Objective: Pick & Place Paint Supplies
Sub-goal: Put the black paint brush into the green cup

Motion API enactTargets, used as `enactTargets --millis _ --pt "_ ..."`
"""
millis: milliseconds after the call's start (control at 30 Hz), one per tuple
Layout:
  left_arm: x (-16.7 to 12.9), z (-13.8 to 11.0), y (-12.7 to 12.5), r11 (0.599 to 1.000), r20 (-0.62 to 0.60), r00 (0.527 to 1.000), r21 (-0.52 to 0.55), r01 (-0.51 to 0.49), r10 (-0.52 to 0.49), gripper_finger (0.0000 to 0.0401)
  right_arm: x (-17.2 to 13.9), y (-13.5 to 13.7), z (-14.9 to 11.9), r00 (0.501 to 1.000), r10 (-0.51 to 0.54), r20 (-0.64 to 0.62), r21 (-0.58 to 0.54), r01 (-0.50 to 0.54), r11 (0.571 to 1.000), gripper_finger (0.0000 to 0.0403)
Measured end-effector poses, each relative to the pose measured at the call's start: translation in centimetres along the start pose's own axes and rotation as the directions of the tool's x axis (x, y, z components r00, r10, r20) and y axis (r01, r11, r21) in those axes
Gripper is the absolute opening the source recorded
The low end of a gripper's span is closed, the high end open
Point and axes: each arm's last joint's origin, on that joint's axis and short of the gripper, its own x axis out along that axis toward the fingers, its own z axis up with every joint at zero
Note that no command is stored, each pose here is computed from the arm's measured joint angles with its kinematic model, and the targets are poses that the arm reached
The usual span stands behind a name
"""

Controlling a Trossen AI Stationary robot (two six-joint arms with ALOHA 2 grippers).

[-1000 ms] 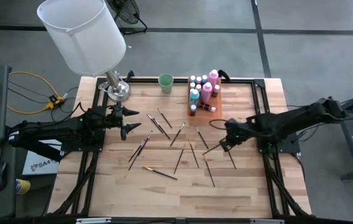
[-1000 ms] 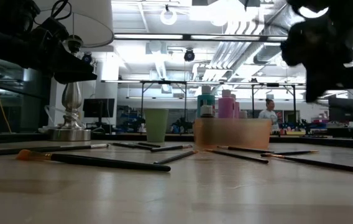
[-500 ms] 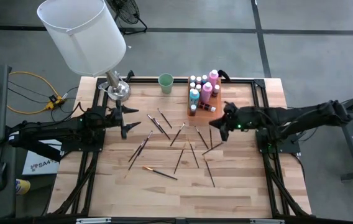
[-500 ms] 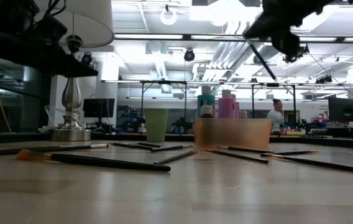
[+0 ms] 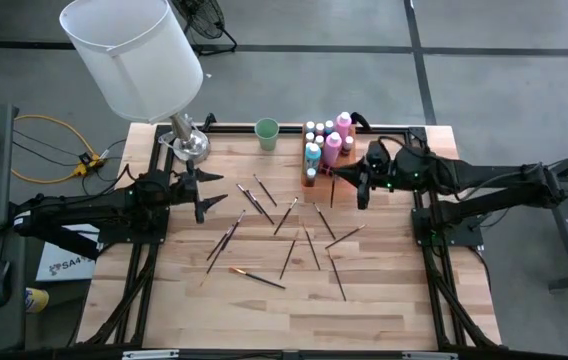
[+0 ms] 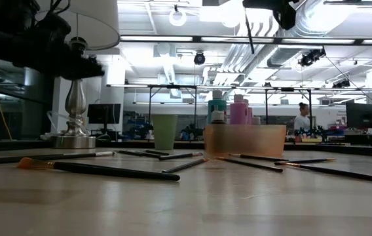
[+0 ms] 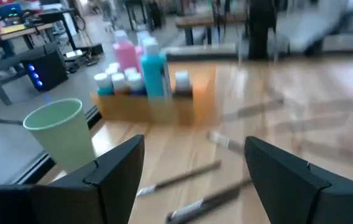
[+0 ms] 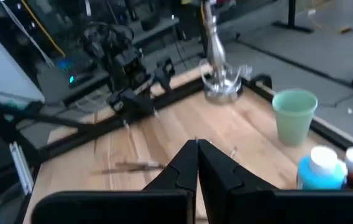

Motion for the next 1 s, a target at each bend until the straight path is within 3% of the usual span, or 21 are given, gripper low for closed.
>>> enactTargets --millis 67,167,267,433,500,667,833,1000 --pt "0.0 0.6 0.1 0.994 0.064 0.997 -0.109 -0.024 0.031 0.0273 0.1 -0.1 0.5 1.0 -0.007 0.012 -0.004 0.007 1.0 0.0003" --pt "-0.1 1.6 0.5 0.949 0.16 0.98 -0.308 -0.063 0.117 0.0273 0.6 0.1 1.4 0.999 -0.012 0.033 -0.018 0.012 1.0 0.0003" --pt "-0.3 2.3 0.8 0.914 0.221 0.954 -0.392 -0.105 0.204 0.0273 1.7 0.5 1.9 1.0 -0.014 0.027 -0.051 0.015 0.999 0.0003" --pt "-0.4 2.9 1.1 0.78 0.261 0.921 -0.622 -0.07 0.291 0.0273 3.6 1.2 2.5 1.0 -0.005 0.004 -0.081 0.005 0.997 0.0003" --pt "0.0 2.8 1.0 0.77 0.236 0.932 -0.635 -0.067 0.276 0.0273 4.5 1.4 2.6 1.0 0.012 0.001 -0.085 -0.011 0.996 0.0003" --pt "1.7 3.9 0.6 0.745 0.194 0.972 -0.666 0.033 0.131 0.0273 6.4 1.9 3.1 0.998 0.07 -0.009 -0.12 -0.07 0.99 0.0003" --pt "4.6 7.2 0.4 0.789 0.18 0.983 -0.601 0.124 -0.017 0.0273 8.1 1.5 3.7 0.992 0.121 -0.015 -0.127 -0.122 0.984 0.0003" --pt "8.2 10.6 -0.1 0.835 0.19 0.958 -0.474 0.281 -0.215 0.0273 8.6 0.8 4.0 0.988 0.153 -0.033 -0.136 -0.156 0.978 0.0003"
